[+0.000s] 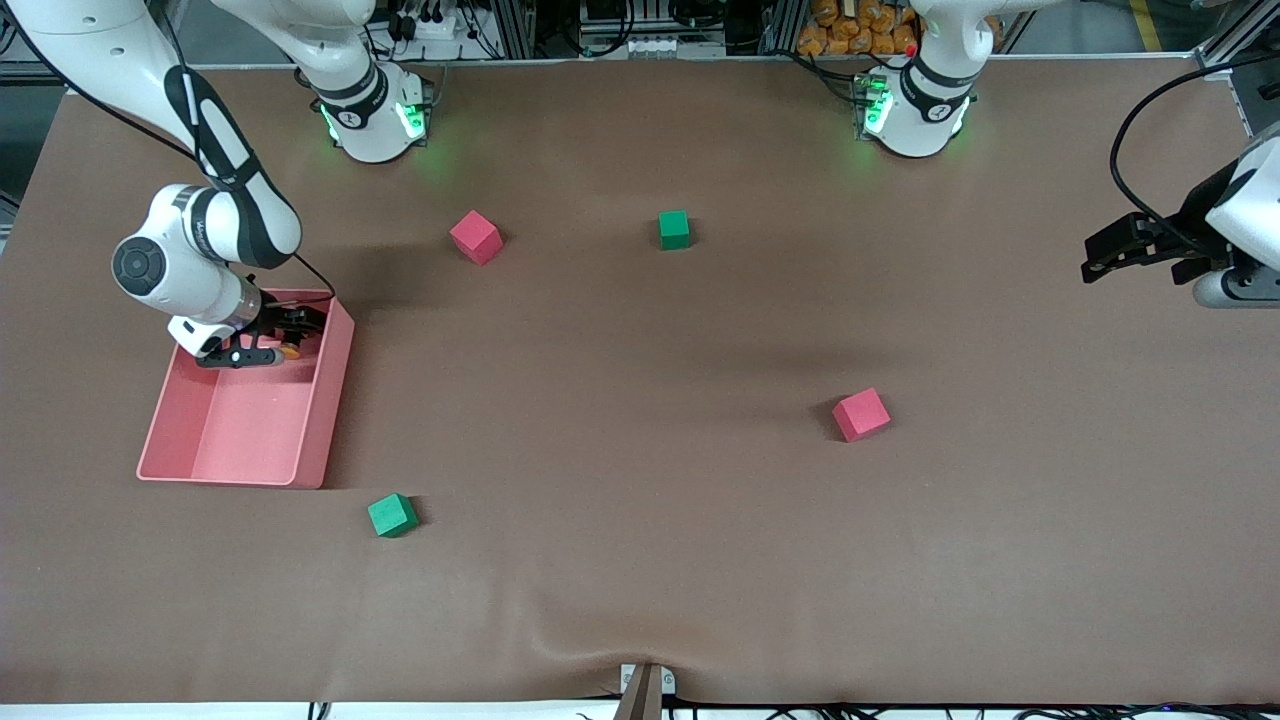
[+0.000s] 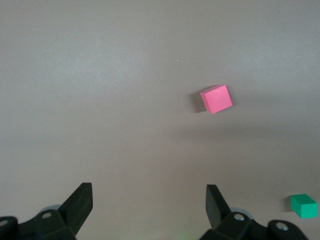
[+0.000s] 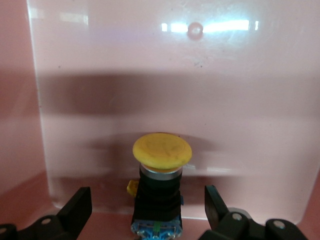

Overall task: Place and upright button with both arms
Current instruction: 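Close the right gripper on the button's black body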

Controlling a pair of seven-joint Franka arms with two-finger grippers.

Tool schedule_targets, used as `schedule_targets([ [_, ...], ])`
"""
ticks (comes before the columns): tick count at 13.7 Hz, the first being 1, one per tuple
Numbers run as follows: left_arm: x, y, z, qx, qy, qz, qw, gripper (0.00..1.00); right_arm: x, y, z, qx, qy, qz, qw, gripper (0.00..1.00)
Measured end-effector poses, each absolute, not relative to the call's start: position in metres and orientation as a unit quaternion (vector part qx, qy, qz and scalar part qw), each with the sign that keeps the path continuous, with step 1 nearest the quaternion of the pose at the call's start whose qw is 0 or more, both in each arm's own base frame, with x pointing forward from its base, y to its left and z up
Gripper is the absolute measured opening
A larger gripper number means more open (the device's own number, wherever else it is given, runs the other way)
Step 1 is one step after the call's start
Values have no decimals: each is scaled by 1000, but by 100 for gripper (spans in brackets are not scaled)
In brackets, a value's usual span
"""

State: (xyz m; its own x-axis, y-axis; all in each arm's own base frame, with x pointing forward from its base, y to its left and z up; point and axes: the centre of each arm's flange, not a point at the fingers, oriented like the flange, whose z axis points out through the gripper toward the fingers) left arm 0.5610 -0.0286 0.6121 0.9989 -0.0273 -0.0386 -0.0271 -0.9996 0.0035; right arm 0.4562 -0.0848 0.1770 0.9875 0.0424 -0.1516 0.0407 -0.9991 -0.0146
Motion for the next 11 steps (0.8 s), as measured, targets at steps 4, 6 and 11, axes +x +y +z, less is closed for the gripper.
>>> schedule_targets([
  [4, 561, -30, 612, 1000, -15, -19, 2, 100, 458, -85, 177, -997, -21, 68, 4, 100],
  [6, 561, -33, 613, 1000, -17, -19, 2, 100, 458, -86, 176, -997, -20, 68, 4, 100],
  [11, 560, -42, 613, 1000, -25, -18, 2, 100, 457, -86, 171, -997, -20, 71, 5, 100],
])
